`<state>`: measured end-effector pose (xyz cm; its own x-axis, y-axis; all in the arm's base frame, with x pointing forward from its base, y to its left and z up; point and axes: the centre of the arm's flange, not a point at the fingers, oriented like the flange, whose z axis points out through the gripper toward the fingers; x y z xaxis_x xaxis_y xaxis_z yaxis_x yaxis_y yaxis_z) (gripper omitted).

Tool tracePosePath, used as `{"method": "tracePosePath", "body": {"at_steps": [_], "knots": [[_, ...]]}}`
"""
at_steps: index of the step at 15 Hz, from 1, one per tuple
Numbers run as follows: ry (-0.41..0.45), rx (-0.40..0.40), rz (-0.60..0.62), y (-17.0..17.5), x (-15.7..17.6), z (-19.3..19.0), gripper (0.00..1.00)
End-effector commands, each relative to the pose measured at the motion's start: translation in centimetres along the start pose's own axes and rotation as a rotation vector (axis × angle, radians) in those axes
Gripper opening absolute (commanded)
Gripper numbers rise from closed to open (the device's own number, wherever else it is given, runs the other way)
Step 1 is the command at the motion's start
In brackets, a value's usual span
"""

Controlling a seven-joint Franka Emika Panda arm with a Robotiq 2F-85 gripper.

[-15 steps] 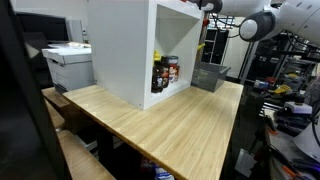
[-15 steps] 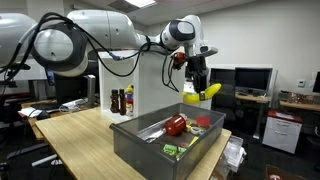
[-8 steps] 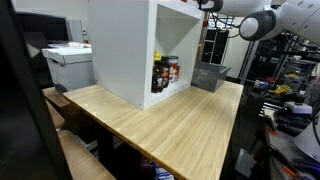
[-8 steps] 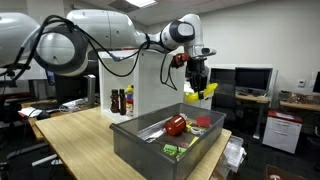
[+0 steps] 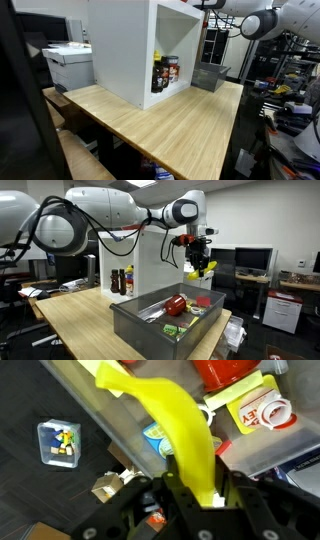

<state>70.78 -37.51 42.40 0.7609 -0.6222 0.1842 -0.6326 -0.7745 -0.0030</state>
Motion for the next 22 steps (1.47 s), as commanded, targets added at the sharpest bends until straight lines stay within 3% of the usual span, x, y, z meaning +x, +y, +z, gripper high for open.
{"method": "tracePosePath", "body": {"at_steps": [1,11,22], "knots": [[-0.003,0.063,-0.014,3.5,-6.7,-1.2,0.12],[0.052,-0.055,0.019,4.6,-6.6,-5.1,0.12],[0.17,-0.181,-0.021,2.3,-7.2,-10.1,0.12]]}}
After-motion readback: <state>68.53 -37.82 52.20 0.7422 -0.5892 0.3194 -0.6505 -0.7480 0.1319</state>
